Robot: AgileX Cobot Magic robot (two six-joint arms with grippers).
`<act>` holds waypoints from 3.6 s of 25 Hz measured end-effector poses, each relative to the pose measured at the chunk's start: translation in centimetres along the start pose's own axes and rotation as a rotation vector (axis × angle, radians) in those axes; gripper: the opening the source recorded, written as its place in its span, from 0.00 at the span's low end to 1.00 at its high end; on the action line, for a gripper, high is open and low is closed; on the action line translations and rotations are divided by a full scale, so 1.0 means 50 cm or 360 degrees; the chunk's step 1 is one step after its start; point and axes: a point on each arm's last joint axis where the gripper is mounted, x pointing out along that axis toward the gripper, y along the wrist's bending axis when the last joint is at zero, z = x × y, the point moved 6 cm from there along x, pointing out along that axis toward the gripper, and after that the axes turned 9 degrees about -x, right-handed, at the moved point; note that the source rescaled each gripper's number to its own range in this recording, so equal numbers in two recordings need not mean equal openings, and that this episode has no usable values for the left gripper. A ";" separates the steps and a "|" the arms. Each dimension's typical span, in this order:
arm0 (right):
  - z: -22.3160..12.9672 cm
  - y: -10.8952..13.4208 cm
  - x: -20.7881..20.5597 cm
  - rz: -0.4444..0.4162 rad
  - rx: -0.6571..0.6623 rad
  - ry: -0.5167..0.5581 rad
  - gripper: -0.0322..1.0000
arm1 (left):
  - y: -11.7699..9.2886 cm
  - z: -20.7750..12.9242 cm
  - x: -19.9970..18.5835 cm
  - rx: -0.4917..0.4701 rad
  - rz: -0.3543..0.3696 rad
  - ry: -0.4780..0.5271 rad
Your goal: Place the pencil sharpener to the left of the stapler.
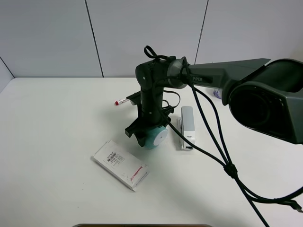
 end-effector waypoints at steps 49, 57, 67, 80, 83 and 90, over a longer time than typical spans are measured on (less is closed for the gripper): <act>0.031 0.020 -0.143 0.0038 -0.0015 -0.0166 0.69 | 0.000 0.000 0.000 0.0000 0.0000 0.0000; 0.017 0.037 -0.303 -0.0008 -0.0044 -0.0433 0.69 | 0.000 0.000 0.000 0.0000 0.0000 0.0000; -0.071 0.073 -0.551 -0.0071 -0.0038 -0.0863 0.69 | 0.000 0.000 0.000 0.0000 0.0000 0.0000; -0.329 0.114 -0.596 -0.0058 0.0135 -0.0905 0.69 | 0.000 0.000 0.000 0.0000 0.0000 0.0000; -0.375 0.118 -0.598 -0.0064 0.0188 -0.0932 0.69 | 0.000 0.000 0.000 0.0000 0.0000 0.0000; -0.480 0.126 -0.624 -0.0112 0.0265 -0.1082 0.69 | 0.000 0.000 0.000 0.0000 0.0000 0.0000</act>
